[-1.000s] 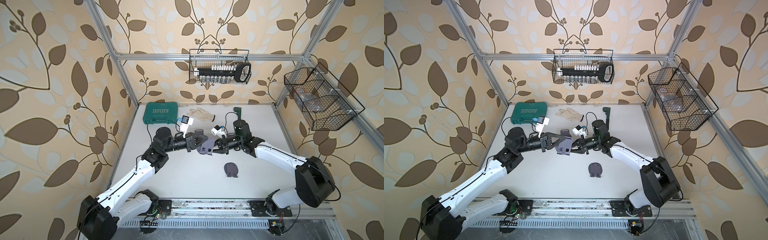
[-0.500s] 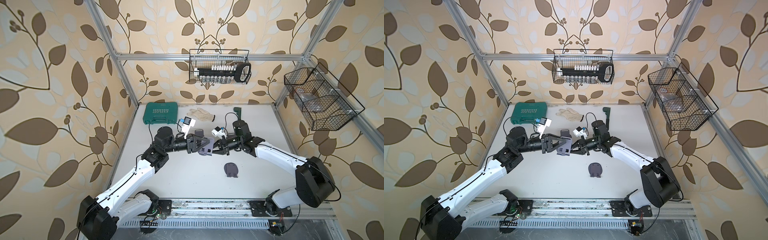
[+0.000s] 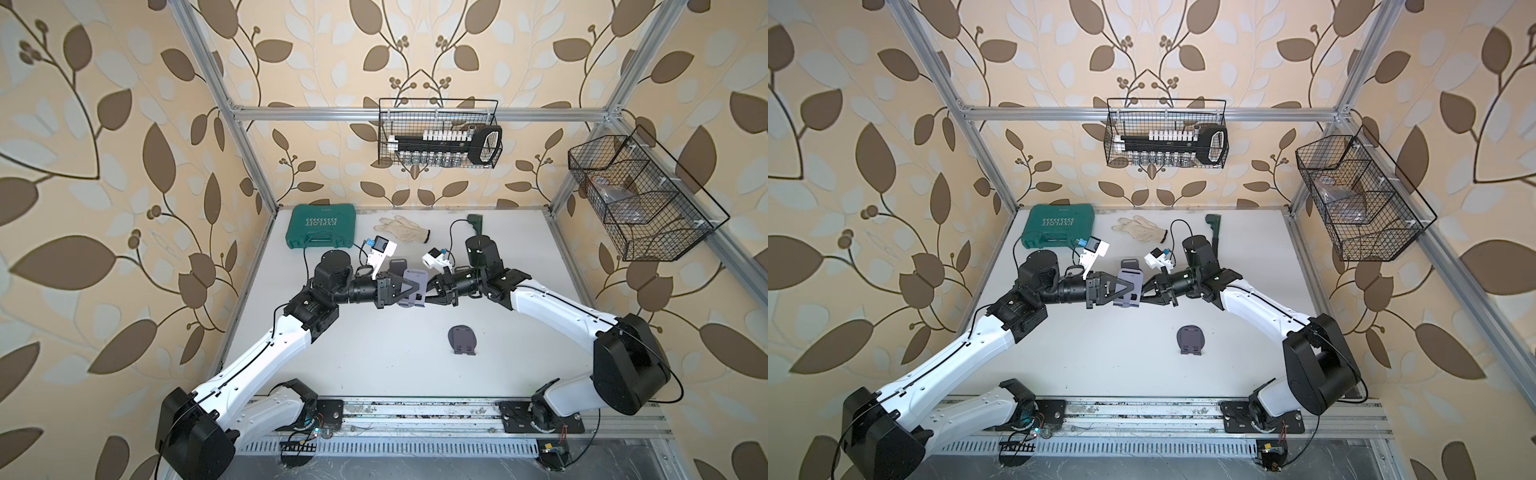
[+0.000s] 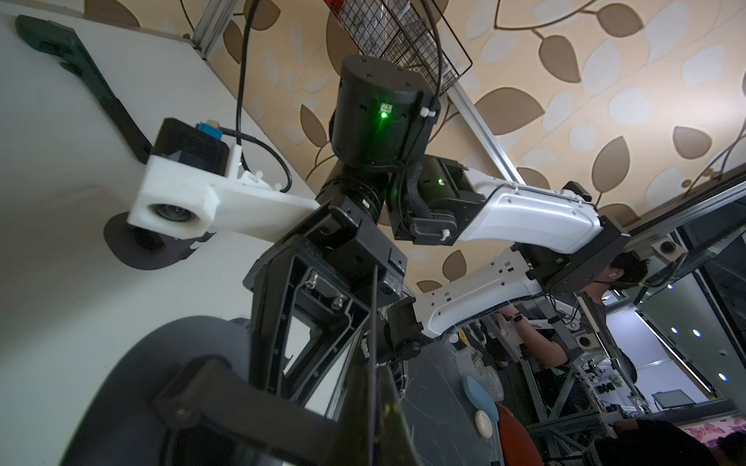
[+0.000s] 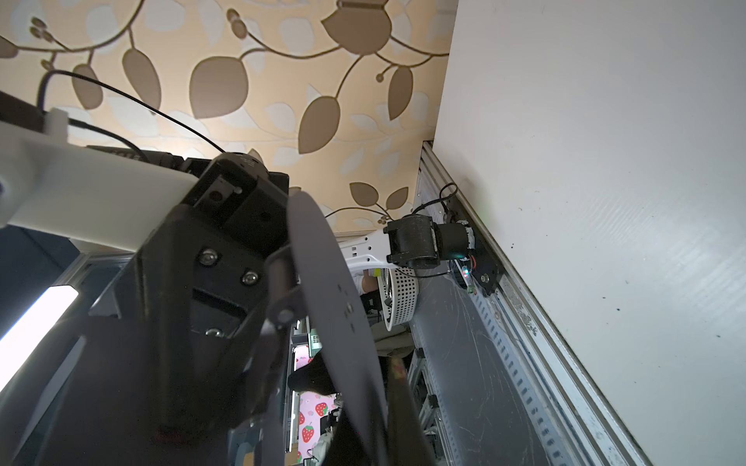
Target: Open the phone stand
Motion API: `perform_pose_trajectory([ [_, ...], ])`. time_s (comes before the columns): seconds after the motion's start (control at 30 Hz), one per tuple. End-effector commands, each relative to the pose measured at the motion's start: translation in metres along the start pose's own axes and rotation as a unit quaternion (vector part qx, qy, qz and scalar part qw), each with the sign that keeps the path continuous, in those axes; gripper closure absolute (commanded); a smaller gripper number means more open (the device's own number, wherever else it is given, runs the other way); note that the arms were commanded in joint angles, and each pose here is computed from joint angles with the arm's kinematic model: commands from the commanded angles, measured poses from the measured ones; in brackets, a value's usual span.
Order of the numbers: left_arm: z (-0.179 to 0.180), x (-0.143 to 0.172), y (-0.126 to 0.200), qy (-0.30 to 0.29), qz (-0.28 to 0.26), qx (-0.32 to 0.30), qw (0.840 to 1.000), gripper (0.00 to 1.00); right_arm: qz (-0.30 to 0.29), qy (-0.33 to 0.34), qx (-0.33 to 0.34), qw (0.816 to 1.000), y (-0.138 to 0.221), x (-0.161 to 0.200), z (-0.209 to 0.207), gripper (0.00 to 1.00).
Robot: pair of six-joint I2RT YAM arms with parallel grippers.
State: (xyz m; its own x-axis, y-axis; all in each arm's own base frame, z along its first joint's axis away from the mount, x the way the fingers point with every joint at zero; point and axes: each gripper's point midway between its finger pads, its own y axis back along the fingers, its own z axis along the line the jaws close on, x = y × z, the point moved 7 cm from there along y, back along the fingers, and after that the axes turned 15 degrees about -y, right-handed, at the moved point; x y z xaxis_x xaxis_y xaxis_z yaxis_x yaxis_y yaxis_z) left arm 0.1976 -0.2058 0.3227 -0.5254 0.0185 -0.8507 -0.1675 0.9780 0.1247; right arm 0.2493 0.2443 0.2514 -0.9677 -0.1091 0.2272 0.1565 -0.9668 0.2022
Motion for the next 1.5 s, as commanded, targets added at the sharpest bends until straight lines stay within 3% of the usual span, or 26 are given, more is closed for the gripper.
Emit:
perform_pose_trajectory([
  [0.0, -0.034, -0.015, 0.003, -0.059, 0.0, 0.062, 0.996, 1.0, -0.055, -0.029, 0.014, 0.998, 0.003, -0.016, -0.006, 1.0],
  [0.27, -0.034, -0.032, 0.006, -0.115, -0.062, 0.03, 0.991, 1.0, -0.035, -0.074, -0.011, 0.997, -0.008, -0.008, -0.035, 1.0],
  [0.7, -0.003, -0.017, 0.002, -0.168, -0.162, -0.014, 0.972, 1.0, -0.036, -0.083, -0.041, 0.995, -0.005, 0.008, -0.03, 1.0],
  [1.47, 0.021, -0.018, -0.014, -0.25, -0.106, -0.056, 0.961, 1.0, -0.027, -0.106, -0.044, 0.993, -0.007, 0.02, -0.039, 1.0],
])
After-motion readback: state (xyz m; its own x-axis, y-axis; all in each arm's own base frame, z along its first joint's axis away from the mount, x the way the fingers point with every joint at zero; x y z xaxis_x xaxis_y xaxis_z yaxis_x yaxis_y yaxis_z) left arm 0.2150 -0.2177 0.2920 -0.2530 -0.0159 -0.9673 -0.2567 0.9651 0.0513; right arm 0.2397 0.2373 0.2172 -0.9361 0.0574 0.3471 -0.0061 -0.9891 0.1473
